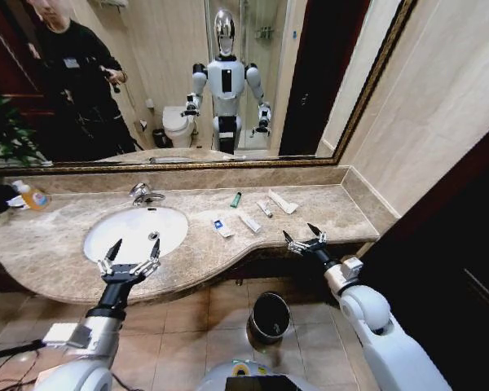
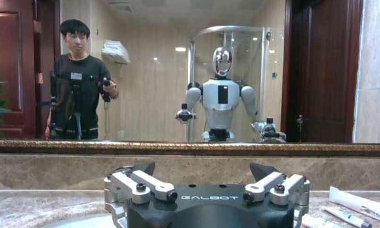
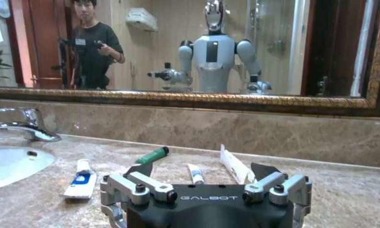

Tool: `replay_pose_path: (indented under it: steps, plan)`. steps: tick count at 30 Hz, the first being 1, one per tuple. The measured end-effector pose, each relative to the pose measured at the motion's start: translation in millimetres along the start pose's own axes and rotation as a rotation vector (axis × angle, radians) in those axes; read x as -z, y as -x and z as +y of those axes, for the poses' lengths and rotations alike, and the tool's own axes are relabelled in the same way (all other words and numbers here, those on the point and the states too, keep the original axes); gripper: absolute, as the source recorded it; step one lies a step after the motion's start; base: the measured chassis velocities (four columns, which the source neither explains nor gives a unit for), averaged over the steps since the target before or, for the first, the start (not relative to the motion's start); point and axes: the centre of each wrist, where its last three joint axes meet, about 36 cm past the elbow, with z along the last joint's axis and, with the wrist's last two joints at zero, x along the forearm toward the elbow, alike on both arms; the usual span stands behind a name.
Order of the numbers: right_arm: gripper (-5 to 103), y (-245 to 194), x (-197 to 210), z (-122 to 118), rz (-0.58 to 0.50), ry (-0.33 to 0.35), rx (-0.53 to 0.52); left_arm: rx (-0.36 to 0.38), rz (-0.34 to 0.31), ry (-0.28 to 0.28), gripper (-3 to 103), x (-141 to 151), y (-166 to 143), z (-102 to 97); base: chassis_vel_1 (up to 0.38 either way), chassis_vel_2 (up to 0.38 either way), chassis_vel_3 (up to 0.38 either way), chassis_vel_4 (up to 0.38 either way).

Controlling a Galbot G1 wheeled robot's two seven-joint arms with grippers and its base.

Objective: Pick up the trash from the sink and place it in the trash bin.

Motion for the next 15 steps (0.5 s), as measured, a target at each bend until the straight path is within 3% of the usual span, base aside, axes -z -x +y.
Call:
replay_pose_path:
  steps: [15]
  plan:
    - [100,0.9,1.6,2.7,0.028,0.008,-0.005,0.0,0.0,0.0,100,0.0,0.0,0.0,0.0,0.0,0.0,0.0]
